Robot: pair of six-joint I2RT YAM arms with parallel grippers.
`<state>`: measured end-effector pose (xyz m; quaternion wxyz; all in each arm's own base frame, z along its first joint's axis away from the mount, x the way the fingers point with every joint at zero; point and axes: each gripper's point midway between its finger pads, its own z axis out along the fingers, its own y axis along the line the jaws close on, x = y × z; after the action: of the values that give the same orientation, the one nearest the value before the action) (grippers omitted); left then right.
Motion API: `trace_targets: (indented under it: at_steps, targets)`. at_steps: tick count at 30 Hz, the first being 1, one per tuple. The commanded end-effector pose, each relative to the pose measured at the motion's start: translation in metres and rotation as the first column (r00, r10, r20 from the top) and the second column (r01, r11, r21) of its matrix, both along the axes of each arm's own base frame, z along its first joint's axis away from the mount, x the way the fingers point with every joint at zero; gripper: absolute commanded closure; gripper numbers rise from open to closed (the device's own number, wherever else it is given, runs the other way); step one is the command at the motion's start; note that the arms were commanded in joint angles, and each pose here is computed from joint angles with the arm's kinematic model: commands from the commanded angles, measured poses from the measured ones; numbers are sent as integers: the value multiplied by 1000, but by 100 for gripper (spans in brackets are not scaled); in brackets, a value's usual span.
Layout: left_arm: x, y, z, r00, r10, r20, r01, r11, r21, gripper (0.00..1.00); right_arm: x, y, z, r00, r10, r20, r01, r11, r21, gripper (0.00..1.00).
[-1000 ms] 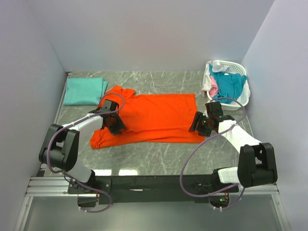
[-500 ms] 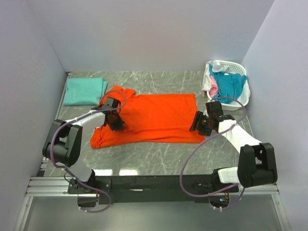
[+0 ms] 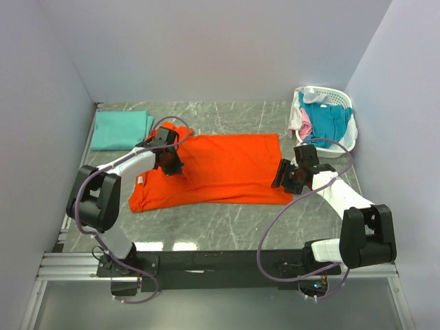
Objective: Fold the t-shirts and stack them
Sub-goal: Fold the tshirt
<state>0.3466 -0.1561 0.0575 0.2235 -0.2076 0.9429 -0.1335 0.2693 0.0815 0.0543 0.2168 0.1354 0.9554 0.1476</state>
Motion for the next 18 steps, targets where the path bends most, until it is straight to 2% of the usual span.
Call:
trace_targets:
  at_steps: [1, 8, 11, 13, 14, 18]
  targets:
    - [9, -7, 4, 999, -48, 12, 47, 998, 28, 97, 12, 0, 19, 998, 13, 66, -11, 1000, -17, 36]
    - [22, -17, 0, 997, -73, 17, 72, 996, 55, 88, 12, -3, 17, 998, 9, 58, -8, 1000, -30, 36]
    - [28, -19, 0, 997, -70, 28, 68, 996, 55, 79, 12, -5, 18, 999, 1, 55, 1, 999, -39, 36]
    - [33, -20, 4, 997, -64, 46, 62, 997, 51, 79, 12, -5, 18, 998, 3, 58, -1, 999, -39, 36]
    - [38, -22, 8, 996, -64, 66, 61, 997, 48, 75, 13, -5, 18, 998, -1, 61, 3, 999, -39, 37]
    - [51, -26, 15, 993, -65, 96, 61, 997, 49, 75, 14, -8, 18, 998, -9, 61, 12, 998, -56, 36]
